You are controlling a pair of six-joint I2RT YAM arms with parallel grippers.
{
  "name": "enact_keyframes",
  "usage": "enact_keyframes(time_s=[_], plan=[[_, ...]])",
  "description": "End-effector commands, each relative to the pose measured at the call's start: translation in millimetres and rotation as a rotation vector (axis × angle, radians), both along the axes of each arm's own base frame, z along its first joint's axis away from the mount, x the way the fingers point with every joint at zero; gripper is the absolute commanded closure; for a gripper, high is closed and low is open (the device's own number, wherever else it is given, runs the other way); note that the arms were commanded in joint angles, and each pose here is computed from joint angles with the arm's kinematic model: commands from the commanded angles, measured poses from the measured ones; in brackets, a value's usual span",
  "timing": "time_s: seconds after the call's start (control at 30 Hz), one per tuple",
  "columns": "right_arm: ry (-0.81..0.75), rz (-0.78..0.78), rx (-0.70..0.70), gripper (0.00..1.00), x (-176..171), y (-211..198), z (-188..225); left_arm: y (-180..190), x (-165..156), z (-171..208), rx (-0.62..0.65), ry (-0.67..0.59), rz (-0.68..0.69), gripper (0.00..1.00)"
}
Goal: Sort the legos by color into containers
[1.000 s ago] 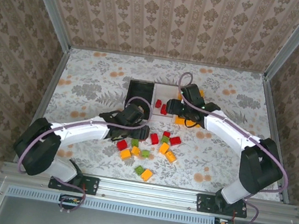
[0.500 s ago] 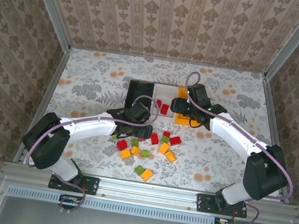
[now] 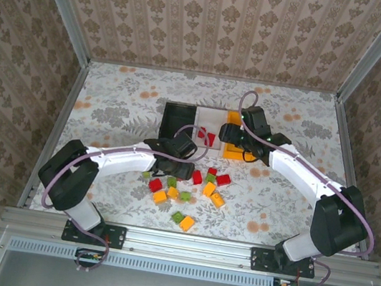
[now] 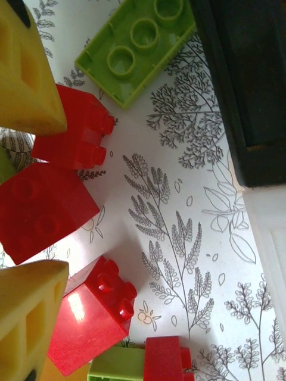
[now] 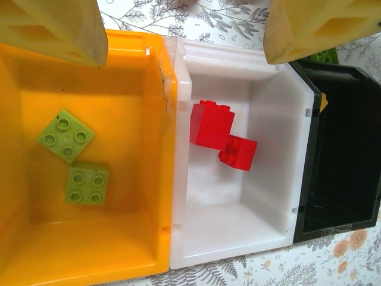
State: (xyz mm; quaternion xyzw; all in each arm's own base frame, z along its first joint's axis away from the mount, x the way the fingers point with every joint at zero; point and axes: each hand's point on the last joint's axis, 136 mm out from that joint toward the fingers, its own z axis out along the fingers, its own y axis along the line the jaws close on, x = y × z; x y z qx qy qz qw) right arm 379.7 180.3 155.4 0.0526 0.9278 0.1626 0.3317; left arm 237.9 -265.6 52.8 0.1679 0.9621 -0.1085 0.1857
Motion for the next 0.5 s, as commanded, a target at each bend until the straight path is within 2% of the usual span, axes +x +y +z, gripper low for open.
enact_keyframes(time_s=[0.0,0.17,0.37,0.47], plan=[[-0.026,-0.026,0.019,0.29,-0.2,-5.1,10.3,9.8,-12.1,-7.9,0.073,0.031,-0.025,0.39],[-0.021,-0.024,0.032,0.29,-0.2,-3.4,8.5,18.8,-20.5,3.8,0.063,0.010,-0.022,0.43],[-0.026,-0.028,0.033,0.29,0.6,-5.2,11.6,-3.3,-28.6,27.3,0.032,-0.047,-0.091,0.33],[-0.029,-0.031,0.032,0.29,0.0,-6.8,12.3,-5.6,-30.1,25.6,0.034,-0.031,-0.092,0.31]])
